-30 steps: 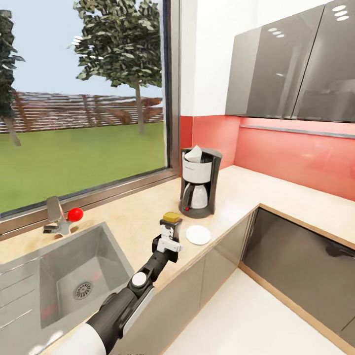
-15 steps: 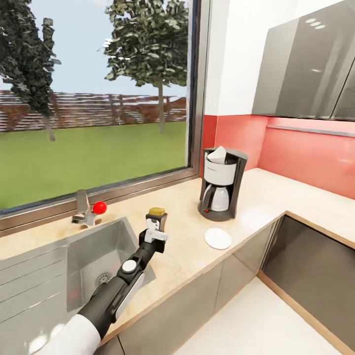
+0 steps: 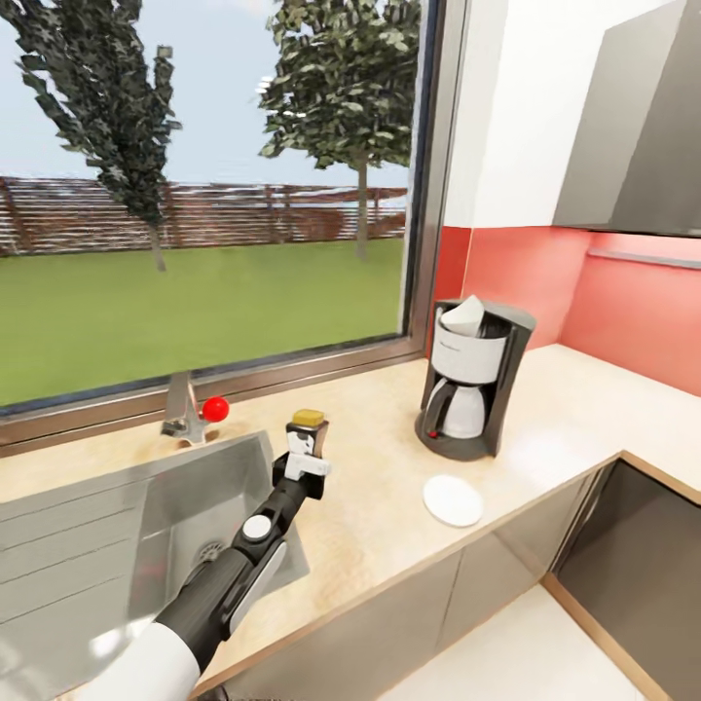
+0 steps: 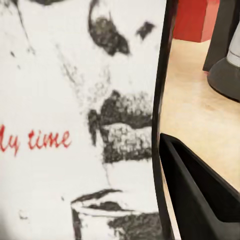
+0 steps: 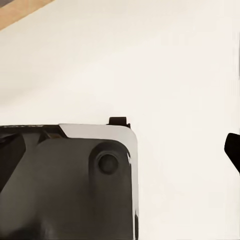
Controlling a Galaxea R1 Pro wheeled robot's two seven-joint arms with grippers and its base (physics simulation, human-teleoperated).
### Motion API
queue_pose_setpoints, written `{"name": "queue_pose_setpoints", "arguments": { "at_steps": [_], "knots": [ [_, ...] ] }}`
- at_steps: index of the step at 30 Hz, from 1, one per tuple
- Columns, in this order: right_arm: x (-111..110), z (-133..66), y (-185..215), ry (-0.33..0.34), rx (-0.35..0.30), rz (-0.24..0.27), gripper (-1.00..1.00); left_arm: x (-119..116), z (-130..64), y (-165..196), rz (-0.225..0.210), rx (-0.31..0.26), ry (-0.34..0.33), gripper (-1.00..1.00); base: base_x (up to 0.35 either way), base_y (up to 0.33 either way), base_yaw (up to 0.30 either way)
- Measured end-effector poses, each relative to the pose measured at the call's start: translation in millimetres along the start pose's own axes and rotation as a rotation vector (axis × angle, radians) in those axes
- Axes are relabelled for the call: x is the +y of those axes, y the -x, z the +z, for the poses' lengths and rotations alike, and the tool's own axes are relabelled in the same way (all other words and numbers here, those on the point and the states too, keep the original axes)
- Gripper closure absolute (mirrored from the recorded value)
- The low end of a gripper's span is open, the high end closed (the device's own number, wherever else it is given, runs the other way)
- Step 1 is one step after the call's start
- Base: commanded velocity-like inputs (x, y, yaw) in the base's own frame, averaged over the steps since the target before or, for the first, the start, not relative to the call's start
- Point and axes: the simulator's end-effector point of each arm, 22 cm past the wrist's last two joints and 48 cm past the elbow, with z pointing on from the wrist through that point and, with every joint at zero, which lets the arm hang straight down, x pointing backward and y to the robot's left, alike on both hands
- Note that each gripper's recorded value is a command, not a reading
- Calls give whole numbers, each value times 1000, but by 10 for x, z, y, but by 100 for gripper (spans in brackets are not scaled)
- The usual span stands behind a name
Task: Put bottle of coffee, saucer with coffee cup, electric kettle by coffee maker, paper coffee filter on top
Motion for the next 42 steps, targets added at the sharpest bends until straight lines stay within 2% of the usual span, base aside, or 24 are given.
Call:
{"name": "queue_pose_setpoints", "arguments": {
  "at_steps": [20,33,42],
  "knots": [
    [12,5,-13,1,4,0,-100,7,10,-73,-3,13,14,100,61,-272,271],
    [7,3,-22,3,6,-4,-100,-6,6,-84,-3,15,13,100,91,-292,18],
    [8,1,-27,4,6,-4,-100,14,3,-85,-4,15,16,100,237,-236,0]
  ]
}}
